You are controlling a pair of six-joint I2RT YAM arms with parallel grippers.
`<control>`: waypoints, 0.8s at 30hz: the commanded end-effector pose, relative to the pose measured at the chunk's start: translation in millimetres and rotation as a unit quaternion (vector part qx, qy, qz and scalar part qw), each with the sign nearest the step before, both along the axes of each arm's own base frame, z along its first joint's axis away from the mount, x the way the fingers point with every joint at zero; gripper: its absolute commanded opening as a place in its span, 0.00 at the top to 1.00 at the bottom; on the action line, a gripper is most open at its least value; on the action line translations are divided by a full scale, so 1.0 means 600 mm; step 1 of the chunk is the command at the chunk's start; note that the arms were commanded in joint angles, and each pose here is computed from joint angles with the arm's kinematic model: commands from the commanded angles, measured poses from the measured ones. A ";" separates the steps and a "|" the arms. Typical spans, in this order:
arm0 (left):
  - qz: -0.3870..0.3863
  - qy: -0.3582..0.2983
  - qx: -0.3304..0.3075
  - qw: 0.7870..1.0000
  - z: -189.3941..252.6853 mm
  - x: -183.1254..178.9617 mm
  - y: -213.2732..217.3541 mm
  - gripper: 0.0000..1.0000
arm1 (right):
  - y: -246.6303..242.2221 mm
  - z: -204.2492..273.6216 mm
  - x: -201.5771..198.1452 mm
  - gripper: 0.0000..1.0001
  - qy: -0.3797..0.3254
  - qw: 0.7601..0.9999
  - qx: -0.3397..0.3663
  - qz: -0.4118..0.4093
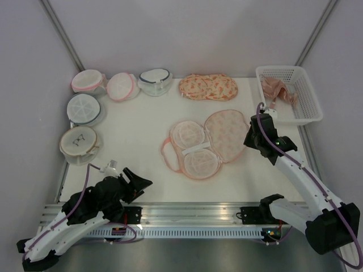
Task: Unzip the laundry bag and remove the bra
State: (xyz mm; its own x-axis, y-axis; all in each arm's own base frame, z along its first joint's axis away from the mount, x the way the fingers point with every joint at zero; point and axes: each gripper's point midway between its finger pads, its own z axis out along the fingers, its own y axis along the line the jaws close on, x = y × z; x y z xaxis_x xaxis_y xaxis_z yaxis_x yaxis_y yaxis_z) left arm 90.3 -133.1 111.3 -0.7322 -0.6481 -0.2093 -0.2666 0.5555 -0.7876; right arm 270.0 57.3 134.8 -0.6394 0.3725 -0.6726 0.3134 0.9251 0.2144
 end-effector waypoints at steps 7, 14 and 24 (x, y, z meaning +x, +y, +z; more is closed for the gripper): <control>0.004 -0.033 -0.030 0.999 0.035 0.000 0.008 0.24 | 0.182 0.018 0.007 1.00 0.020 0.938 -0.122 0.325; 0.010 -0.039 -0.032 0.999 0.042 0.003 0.012 0.24 | 0.372 -0.009 -0.068 1.00 -0.029 0.859 -0.181 0.478; 0.016 -0.033 -0.021 0.999 0.035 0.001 0.020 0.24 | 0.501 -0.063 -0.186 0.52 -0.044 0.807 -0.160 0.566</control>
State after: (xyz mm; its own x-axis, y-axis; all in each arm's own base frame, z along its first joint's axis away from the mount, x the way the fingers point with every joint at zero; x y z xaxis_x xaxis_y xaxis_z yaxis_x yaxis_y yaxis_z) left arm 89.0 -127.9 110.9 -0.7272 -0.6512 -0.2172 -0.2756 0.5668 -0.7764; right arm 155.3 337.3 89.9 -0.3720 -0.6784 -0.6335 -0.7883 0.5913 -0.1703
